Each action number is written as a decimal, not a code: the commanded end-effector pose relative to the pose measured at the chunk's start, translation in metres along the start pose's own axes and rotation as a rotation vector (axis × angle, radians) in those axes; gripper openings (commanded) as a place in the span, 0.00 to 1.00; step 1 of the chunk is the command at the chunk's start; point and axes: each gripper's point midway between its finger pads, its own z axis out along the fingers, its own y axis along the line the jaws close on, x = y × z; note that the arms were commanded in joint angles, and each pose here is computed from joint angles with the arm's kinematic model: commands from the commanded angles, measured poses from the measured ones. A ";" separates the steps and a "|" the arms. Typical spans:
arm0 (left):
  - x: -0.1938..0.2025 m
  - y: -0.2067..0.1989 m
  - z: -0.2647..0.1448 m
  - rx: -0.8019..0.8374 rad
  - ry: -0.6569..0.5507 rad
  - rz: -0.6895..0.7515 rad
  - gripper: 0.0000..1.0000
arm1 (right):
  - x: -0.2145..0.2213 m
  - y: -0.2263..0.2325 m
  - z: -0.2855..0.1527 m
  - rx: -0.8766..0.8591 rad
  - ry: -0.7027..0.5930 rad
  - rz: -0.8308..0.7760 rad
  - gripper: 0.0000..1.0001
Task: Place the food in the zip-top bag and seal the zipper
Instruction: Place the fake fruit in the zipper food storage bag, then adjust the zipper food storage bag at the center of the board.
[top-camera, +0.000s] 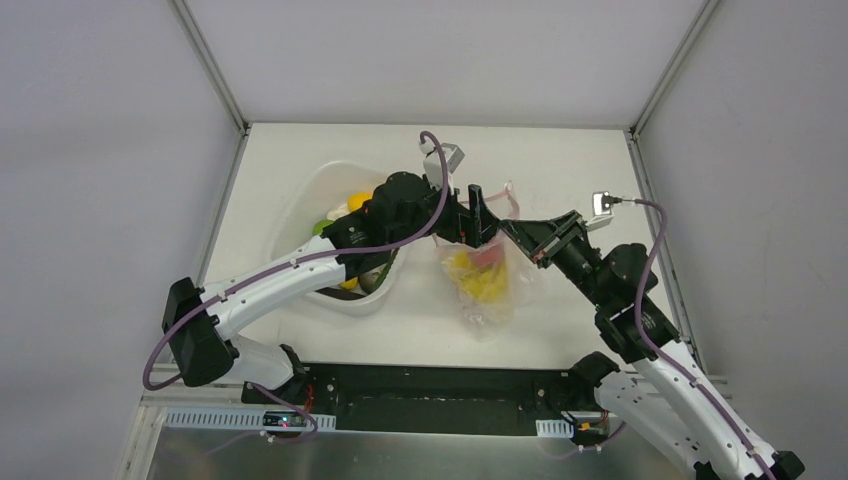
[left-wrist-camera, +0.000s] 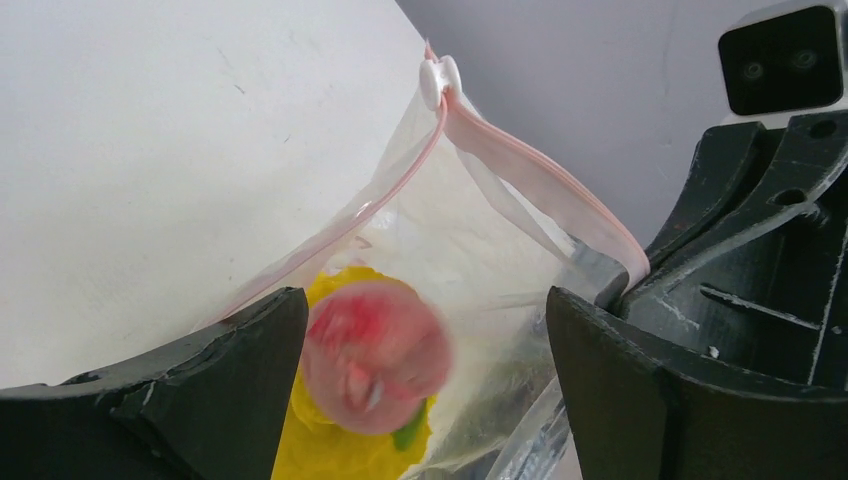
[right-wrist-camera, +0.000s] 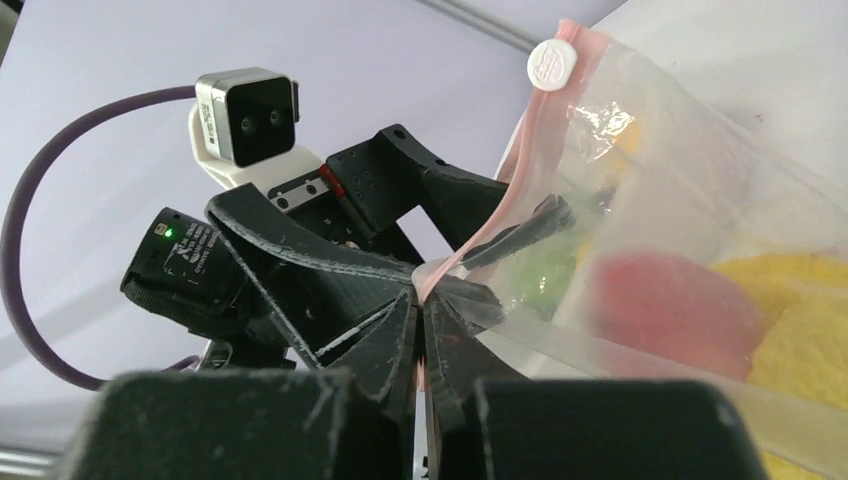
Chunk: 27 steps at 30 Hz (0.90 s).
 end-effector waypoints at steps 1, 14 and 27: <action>-0.021 -0.036 -0.003 0.118 0.000 0.037 0.92 | -0.035 0.015 -0.008 -0.005 -0.173 0.004 0.03; -0.034 -0.021 -0.060 0.031 -0.052 0.144 0.93 | -0.045 -0.007 -0.010 0.157 -0.182 -0.194 0.04; -0.004 0.051 -0.073 -0.268 0.005 0.128 0.96 | -0.010 0.020 0.002 0.021 0.055 -0.290 0.03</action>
